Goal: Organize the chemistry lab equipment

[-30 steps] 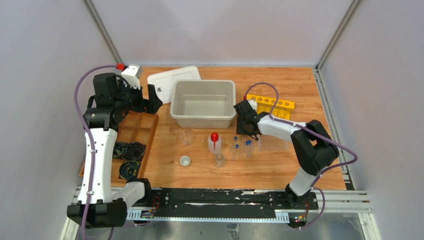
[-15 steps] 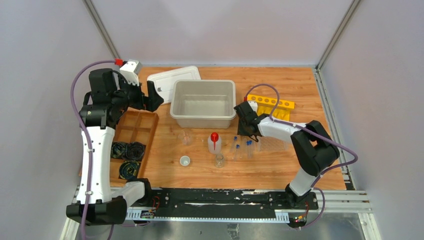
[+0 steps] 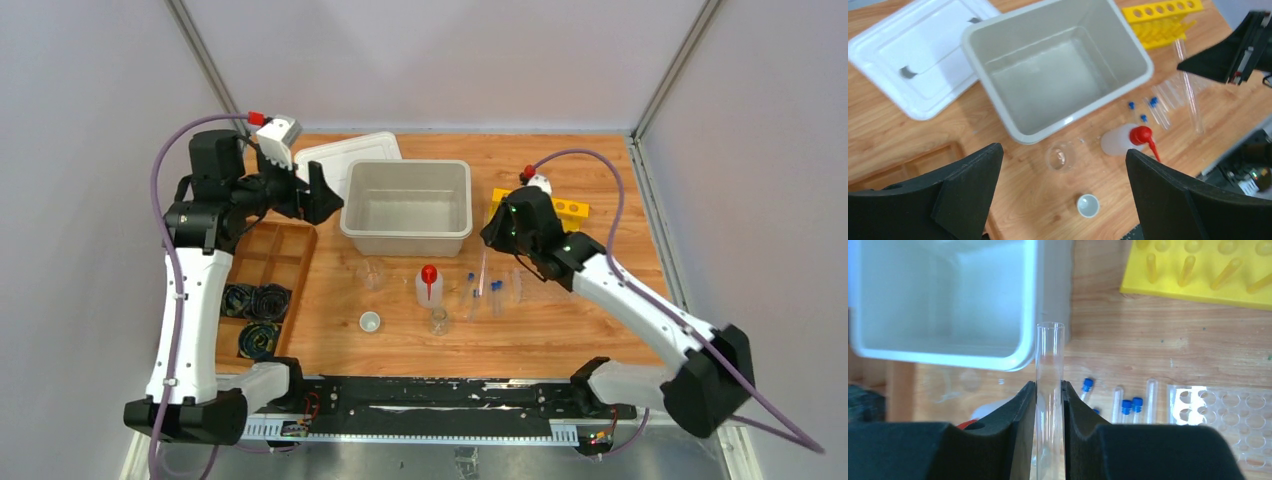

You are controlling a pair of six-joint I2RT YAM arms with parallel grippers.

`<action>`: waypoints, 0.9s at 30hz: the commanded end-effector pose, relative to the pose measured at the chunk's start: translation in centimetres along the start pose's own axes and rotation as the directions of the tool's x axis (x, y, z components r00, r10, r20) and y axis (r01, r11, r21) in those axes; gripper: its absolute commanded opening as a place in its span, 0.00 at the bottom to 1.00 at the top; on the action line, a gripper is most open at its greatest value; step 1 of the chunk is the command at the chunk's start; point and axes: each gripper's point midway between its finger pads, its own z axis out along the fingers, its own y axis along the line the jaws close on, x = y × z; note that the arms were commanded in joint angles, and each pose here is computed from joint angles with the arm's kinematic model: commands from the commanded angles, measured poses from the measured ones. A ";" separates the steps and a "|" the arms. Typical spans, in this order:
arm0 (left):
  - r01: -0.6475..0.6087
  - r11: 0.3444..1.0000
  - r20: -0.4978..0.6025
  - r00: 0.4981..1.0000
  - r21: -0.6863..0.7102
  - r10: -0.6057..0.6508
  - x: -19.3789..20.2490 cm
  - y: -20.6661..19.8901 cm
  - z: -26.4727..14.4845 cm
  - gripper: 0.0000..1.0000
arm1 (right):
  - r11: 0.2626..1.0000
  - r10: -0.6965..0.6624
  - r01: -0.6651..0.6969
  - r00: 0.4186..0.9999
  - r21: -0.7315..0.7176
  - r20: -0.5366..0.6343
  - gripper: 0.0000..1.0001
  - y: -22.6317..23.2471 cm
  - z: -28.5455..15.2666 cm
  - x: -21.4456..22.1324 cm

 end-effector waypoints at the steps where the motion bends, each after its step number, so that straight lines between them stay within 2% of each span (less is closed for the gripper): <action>1: -0.025 0.985 -0.027 0.999 0.168 0.030 0.1 -4.6 0.5 1.00 | 0.992 0.071 -0.061 0.993 -0.109 0.092 0.00 2.3 -4.8 -2.6; 6: -0.058 0.948 -0.102 0.990 0.314 0.095 1.7 -8.2 2.0 1.00 | 0.968 0.086 -0.038 0.979 -0.249 0.185 0.00 6.6 -8.4 -6.9; 10: -0.089 0.915 -0.128 0.980 0.394 0.151 2.2 -10.8 3.0 1.00 | 0.946 0.080 -0.008 0.975 -0.324 0.209 0.00 10.8 -8.6 -8.7; 19: -0.020 0.889 -0.141 0.985 0.457 0.094 2.1 -12.3 4.1 0.99 | 0.870 0.142 0.017 0.949 -0.493 0.283 0.00 19.4 -10.3 -11.4; 27: 0.030 0.870 -0.160 0.985 0.493 0.057 2.6 -13.3 3.2 0.96 | 0.840 0.172 0.016 0.940 -0.542 0.293 0.00 23.5 -11.3 -11.6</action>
